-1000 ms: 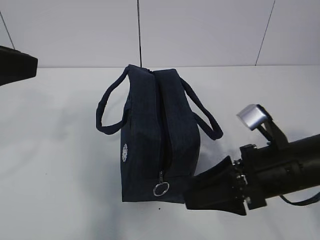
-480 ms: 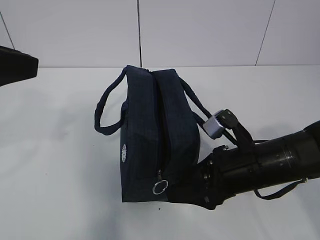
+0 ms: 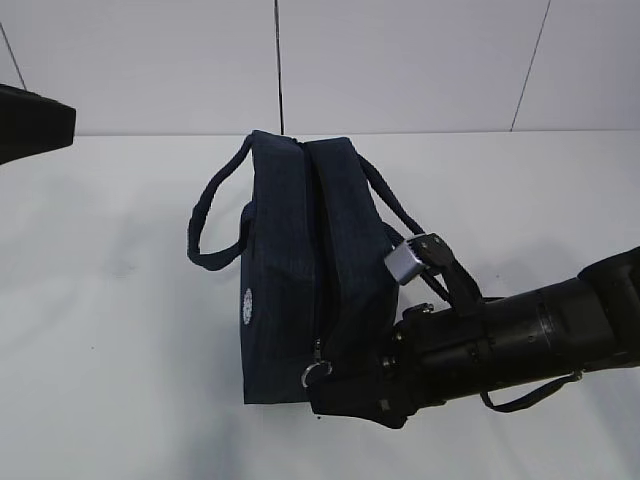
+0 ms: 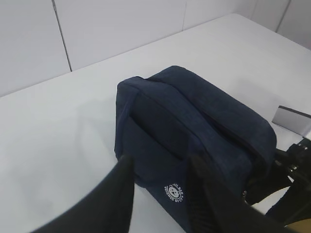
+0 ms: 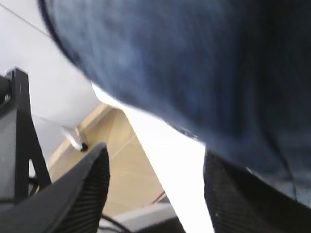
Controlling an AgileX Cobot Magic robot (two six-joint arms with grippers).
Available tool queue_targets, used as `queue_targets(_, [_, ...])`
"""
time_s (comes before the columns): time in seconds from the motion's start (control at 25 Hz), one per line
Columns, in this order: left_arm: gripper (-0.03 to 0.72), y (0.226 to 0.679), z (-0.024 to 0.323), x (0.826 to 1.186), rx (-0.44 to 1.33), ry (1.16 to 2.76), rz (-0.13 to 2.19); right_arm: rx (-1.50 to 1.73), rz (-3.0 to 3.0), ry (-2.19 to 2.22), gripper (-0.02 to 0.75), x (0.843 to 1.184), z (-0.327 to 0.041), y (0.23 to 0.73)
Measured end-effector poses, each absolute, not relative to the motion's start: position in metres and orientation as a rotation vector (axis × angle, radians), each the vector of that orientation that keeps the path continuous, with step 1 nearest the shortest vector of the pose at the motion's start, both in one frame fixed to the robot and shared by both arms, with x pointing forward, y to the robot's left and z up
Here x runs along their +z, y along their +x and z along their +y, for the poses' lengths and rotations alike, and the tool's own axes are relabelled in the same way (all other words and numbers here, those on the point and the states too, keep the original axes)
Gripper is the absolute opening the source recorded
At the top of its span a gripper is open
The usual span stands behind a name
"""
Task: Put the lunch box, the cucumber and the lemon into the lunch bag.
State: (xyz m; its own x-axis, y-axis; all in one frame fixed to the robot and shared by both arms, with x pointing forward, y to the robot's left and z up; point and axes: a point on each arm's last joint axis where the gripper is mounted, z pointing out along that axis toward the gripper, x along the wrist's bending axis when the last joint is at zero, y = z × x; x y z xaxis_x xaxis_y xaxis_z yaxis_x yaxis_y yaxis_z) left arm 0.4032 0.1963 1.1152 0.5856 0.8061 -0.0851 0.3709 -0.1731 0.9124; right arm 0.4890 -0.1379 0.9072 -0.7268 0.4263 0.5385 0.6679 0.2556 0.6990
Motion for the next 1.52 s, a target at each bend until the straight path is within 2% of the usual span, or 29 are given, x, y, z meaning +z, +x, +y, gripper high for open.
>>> queue_targets(0.72, [0.238, 0.403, 0.196, 1.115, 0.522, 1.775, 0.966, -1.453, -2.365, -1.129, 0.456, 0.910, -0.136, 0.514])
queue_targets(1.16, [0.237, 0.403, 0.196, 1.115, 0.522, 1.775, 0.966, -1.323, -2.182, -1.362, 0.447, 0.889, -0.133, 0.525])
queue_targets(1.52, [0.237, 0.403, 0.196, 1.115, 0.522, 1.775, 0.966, -1.393, -2.155, -1.329, 0.424, 0.900, -0.127, 0.537])
